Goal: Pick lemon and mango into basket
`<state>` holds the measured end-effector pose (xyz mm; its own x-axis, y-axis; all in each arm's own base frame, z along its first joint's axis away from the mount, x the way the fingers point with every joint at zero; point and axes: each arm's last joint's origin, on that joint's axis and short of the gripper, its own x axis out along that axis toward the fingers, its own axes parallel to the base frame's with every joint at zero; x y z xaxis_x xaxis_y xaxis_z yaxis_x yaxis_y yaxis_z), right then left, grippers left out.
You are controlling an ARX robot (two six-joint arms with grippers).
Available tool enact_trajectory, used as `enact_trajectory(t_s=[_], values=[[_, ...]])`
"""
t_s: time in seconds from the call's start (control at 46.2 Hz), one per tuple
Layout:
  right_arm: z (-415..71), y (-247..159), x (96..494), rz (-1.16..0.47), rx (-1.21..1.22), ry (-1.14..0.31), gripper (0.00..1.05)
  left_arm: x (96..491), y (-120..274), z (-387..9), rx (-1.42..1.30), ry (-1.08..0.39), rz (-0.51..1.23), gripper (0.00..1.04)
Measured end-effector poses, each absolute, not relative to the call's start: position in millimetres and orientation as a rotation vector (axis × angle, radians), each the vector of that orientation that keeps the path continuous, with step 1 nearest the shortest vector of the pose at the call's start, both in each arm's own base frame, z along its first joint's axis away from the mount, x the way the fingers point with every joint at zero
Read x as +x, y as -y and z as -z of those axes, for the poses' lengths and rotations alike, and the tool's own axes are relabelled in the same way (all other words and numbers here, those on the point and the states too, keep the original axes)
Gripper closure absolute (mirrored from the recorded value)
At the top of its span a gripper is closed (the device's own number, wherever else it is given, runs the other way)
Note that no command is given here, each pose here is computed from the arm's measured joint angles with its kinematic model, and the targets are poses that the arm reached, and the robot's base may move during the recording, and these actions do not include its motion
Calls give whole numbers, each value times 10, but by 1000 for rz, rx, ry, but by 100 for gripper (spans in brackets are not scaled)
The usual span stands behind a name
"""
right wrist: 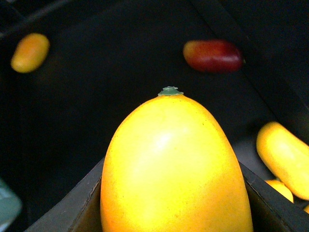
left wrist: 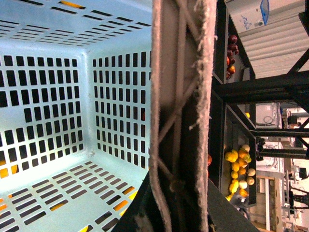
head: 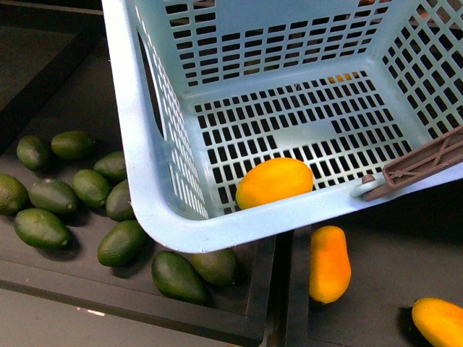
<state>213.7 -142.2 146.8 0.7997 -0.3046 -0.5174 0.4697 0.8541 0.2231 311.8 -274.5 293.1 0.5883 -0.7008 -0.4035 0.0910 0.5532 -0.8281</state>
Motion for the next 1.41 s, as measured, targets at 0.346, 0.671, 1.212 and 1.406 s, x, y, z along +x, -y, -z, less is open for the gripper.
enact_trajectory(t_s=[0.346,0.671,1.212,1.406], values=[[-2323,462,2161,174,319,-230,45,3118,2746,-2931,-863,-816,536,99],[-2526,-262,2501,75,319,-157,45,3118,2746,-2931,-864,-817,537,99],[-2273,-596,2805,152,292,-249,13,3118,2745,-2931,-864,-816,535,99],[-2335,-476,2700,244,309,-240,9,3114,2753,-2927,-864,-818,536,99]])
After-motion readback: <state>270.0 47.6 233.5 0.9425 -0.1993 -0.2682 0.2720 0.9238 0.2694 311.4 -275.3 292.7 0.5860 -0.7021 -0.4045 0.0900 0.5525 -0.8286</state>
